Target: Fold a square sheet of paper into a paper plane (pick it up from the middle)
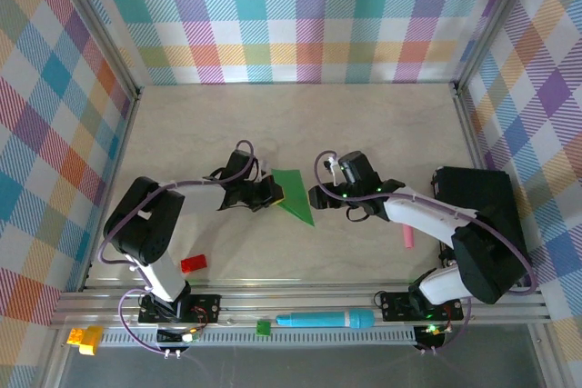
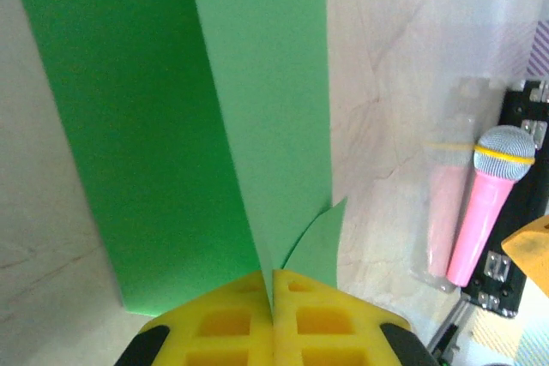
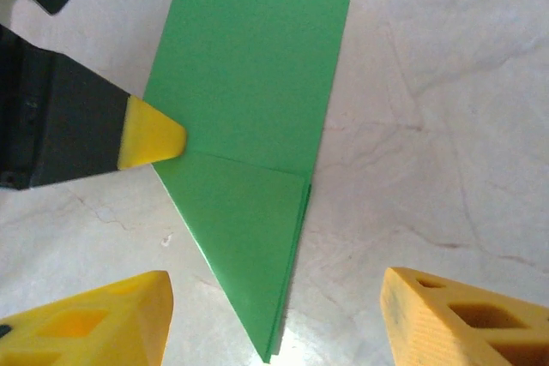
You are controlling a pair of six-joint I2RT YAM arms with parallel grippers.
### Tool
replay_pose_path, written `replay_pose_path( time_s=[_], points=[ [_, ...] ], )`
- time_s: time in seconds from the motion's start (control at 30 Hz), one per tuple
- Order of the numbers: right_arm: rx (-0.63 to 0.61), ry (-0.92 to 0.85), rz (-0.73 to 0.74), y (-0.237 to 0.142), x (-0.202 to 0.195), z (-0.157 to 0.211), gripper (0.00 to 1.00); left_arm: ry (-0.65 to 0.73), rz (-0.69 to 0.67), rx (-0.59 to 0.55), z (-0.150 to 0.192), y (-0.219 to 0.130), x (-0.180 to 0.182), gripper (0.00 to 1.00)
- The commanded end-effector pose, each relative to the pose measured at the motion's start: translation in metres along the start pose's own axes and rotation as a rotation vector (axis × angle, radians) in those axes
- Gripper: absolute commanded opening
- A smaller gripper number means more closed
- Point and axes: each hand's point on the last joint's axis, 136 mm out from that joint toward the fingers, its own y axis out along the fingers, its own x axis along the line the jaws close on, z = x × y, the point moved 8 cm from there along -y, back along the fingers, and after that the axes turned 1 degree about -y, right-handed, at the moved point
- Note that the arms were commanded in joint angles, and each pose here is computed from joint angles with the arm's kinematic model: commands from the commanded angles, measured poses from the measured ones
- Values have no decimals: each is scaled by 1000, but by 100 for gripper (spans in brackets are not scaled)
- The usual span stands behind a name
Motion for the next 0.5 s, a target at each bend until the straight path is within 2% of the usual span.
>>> replay_pose_path(
  time_s=[0.0, 0.17, 0.27, 0.47],
  points=[
    [-8, -130, 0, 4, -2, 8, 64, -22, -67, -29, -2, -9, -11, 5],
    [-2, -271, -38, 15, 17, 16, 56, -51, -145, -21, -2, -8, -16, 4],
    [14, -324, -48, 24, 26, 18, 49, -73, -155, -12, -2, -6, -17, 4],
    [57, -376, -36, 48, 38, 22, 43, -89, -166, -6, -2, -3, -22, 4]
  ],
)
